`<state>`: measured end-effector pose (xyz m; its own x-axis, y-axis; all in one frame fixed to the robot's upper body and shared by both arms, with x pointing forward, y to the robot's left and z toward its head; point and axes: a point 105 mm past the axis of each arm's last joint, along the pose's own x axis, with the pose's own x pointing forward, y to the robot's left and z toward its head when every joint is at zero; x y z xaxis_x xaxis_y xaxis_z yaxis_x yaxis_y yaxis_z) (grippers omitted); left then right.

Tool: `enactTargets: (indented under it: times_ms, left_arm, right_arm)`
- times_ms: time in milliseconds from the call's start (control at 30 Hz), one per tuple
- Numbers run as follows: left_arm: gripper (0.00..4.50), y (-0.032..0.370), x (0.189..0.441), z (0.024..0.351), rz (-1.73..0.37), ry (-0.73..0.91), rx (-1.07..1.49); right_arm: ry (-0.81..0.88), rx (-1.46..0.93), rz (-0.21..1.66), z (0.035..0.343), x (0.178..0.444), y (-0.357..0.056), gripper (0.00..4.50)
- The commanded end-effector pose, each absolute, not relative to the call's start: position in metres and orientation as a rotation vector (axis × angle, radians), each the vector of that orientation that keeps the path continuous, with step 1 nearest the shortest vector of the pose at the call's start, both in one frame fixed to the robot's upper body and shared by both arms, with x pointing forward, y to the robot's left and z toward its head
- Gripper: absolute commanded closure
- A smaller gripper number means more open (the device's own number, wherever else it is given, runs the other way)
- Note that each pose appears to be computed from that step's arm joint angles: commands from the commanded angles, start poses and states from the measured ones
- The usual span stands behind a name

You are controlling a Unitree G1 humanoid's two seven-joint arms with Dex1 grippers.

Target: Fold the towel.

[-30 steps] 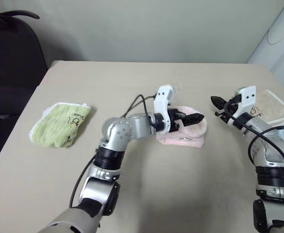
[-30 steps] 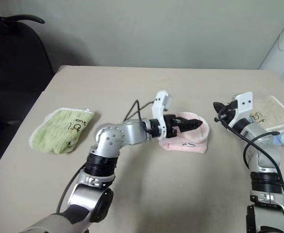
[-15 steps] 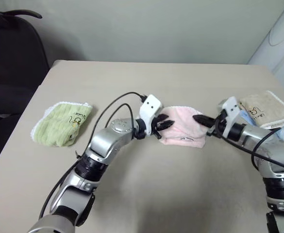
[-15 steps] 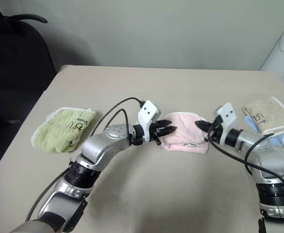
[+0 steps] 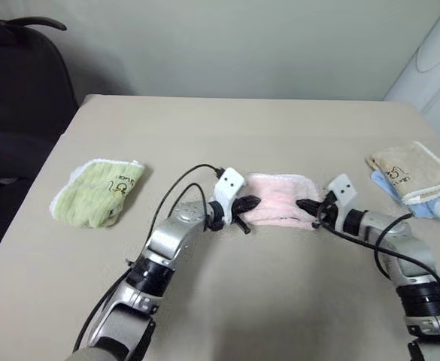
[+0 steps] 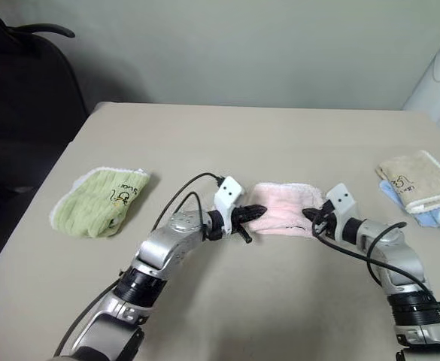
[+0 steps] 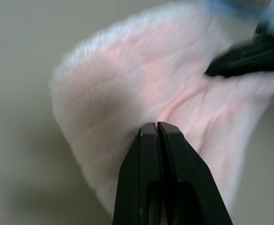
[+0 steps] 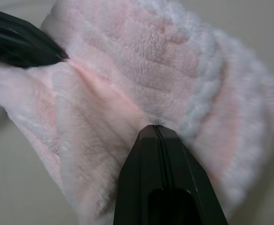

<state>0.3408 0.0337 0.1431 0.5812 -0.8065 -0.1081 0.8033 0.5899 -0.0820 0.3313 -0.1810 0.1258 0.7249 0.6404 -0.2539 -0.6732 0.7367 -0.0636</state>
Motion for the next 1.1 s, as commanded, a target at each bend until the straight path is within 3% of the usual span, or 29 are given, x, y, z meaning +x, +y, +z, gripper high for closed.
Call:
enactTargets:
  times_ms: [33, 167, 267, 333, 467, 700, 1100]
  left_arm:
    - [4.36, 0.044, 0.329, 0.194, -0.955, -0.021, -0.148]
    - [4.36, 0.065, 0.329, 0.199, -0.886, -0.009, -0.213]
    - [4.36, 0.076, 0.333, 0.180, -0.833, 0.101, -0.289]
    - [3.99, 0.081, 0.339, 0.159, -0.785, 0.229, -0.376]
    - [2.71, 0.079, 0.339, 0.135, -0.776, 0.391, -0.488]
    - [0.15, 0.066, 0.338, 0.116, -0.806, 0.527, -0.520]
    - [0.06, 0.007, 0.348, 0.102, -0.906, 0.645, -0.608]
  right_arm:
    - [0.109, -0.133, 0.764, 0.165, 0.324, -0.184, 4.50]
    - [0.097, -0.104, 0.752, 0.174, 0.323, -0.191, 4.50]
    - [0.102, -0.102, 0.722, 0.175, 0.325, -0.198, 4.50]
    - [0.094, -0.108, 0.697, 0.176, 0.328, -0.201, 4.50]
    - [0.077, -0.109, 0.674, 0.180, 0.333, -0.204, 4.50]
    - [0.059, -0.097, 0.647, 0.181, 0.336, -0.205, 4.50]
    - [0.029, -0.089, 0.617, 0.184, 0.342, -0.204, 4.50]
